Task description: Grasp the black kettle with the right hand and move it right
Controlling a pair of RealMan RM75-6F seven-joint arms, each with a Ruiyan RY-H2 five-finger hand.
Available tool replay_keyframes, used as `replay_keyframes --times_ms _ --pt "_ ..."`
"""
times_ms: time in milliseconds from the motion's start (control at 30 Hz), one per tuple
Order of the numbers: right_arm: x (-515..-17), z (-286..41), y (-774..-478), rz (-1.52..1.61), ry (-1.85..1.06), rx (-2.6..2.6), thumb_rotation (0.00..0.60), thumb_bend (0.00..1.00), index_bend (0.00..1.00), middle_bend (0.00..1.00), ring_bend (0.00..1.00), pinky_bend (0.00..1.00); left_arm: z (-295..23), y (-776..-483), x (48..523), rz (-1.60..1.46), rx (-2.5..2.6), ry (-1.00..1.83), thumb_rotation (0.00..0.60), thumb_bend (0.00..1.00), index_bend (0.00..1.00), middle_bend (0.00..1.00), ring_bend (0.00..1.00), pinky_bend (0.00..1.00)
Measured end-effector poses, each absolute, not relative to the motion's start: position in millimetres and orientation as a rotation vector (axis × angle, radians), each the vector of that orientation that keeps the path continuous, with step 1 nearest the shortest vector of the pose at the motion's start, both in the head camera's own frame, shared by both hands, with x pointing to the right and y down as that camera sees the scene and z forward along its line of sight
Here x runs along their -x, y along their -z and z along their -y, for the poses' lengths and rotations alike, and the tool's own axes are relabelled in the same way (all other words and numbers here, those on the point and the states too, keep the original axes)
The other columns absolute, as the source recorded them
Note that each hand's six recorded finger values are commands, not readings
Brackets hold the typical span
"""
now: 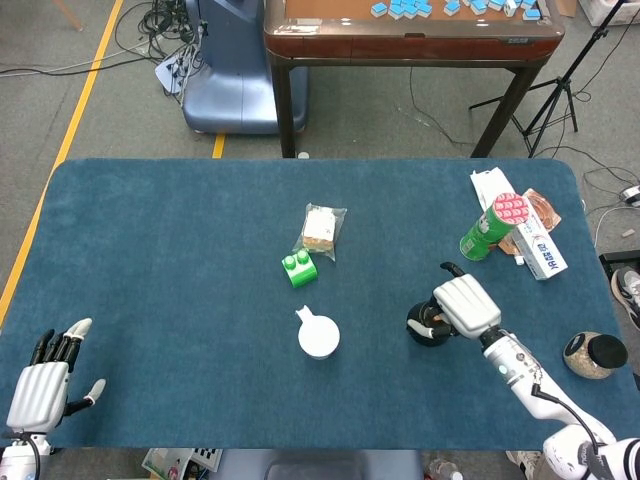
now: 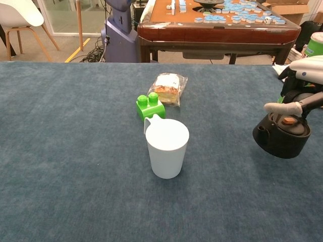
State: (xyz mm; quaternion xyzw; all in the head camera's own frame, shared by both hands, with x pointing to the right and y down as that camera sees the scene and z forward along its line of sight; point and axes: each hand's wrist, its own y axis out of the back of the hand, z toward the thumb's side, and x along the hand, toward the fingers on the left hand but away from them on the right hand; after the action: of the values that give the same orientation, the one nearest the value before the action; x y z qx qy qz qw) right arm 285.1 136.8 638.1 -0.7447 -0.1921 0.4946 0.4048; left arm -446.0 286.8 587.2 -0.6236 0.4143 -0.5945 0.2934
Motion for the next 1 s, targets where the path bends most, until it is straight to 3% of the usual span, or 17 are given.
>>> replay_keyframes --times_ms 433,700,1000 --pt "-280 -135 -639 0.474 -1.252 1.864 0.369 0.48 1.0 0.98 0.85 0.23 -288 -589 448 -1.102 1.666 1.591 0.6 0.25 0.05 0.09 0.11 0.01" --pt "-276 -135 -641 0.46 -1.249 1.861 0.437 0.51 1.0 0.98 0.85 0.4 -287 -590 449 -1.106 1.666 1.592 0.6 0.25 0.05 0.09 0.11 0.01" --pt "-271 -136 -643 0.429 -1.242 1.854 0.449 0.51 1.0 0.98 0.85 0.45 -288 -591 450 -1.107 1.668 1.596 0.6 0.25 0.05 0.09 0.11 0.01"
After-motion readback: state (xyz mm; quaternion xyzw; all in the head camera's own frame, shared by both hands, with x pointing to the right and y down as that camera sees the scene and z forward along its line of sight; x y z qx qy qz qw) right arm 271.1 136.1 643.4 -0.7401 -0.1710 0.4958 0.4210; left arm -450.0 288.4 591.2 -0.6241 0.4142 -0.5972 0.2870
